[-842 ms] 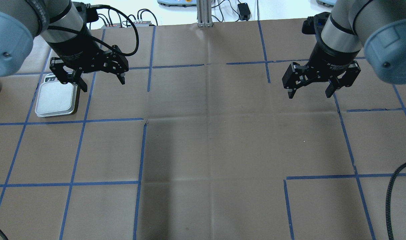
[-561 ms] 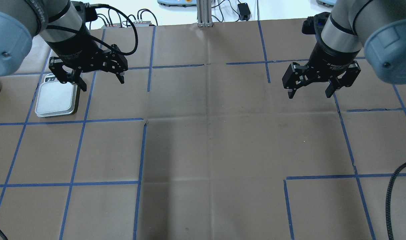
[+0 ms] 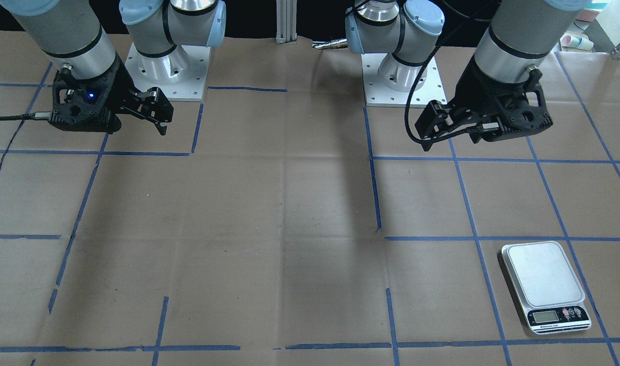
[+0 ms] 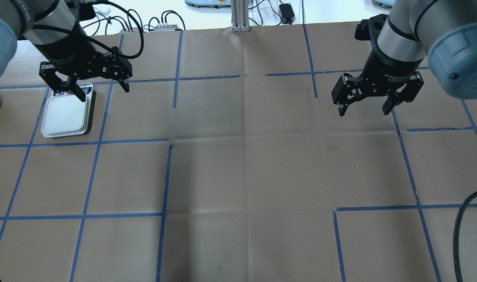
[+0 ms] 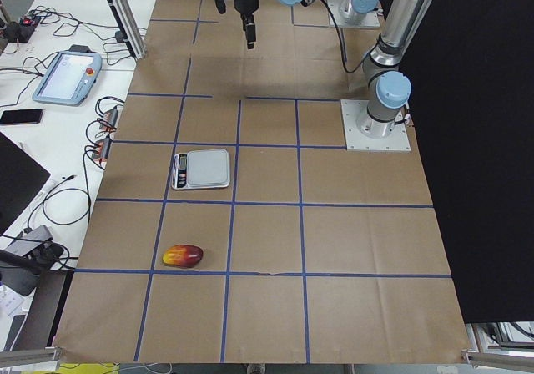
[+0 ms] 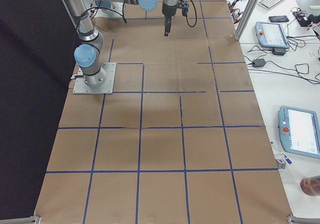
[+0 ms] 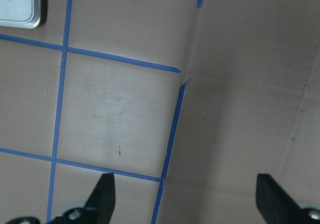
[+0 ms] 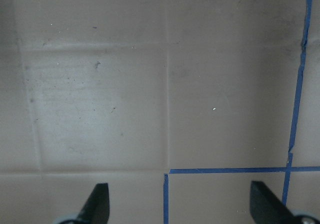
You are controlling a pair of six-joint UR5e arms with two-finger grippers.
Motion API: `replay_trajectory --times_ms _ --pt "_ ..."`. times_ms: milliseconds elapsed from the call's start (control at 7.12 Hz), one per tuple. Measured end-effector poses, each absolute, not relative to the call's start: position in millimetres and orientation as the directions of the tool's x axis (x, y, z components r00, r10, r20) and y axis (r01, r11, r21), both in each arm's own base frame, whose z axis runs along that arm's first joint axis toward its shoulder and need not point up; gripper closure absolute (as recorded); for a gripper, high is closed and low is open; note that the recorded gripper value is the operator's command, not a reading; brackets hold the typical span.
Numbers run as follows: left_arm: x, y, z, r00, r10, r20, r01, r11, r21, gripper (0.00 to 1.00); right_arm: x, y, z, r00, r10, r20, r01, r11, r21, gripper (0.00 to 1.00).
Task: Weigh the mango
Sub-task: 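Move the left gripper away from the scale toward the mango beside it, then lower the left gripper onto the red-yellow mango and close on it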
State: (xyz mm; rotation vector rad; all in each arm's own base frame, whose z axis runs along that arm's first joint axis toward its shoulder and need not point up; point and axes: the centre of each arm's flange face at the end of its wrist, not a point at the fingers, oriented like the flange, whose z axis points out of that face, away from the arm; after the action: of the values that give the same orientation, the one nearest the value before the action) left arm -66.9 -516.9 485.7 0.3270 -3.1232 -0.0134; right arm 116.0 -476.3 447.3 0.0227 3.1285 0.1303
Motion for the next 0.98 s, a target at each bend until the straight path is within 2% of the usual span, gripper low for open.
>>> replay_trajectory --times_ms 561,982 --pt "106 -562 460 -0.981 -0.192 -0.01 -0.192 0.981 -0.042 0.0 116 -476 447 -1.0 0.015 -0.01 0.014 0.996 0.083 0.0" --pt "303 -596 441 -0.993 -0.11 -0.041 -0.107 0.993 -0.057 0.0 116 -476 447 -1.0 0.015 -0.01 0.014 0.996 0.084 0.0"
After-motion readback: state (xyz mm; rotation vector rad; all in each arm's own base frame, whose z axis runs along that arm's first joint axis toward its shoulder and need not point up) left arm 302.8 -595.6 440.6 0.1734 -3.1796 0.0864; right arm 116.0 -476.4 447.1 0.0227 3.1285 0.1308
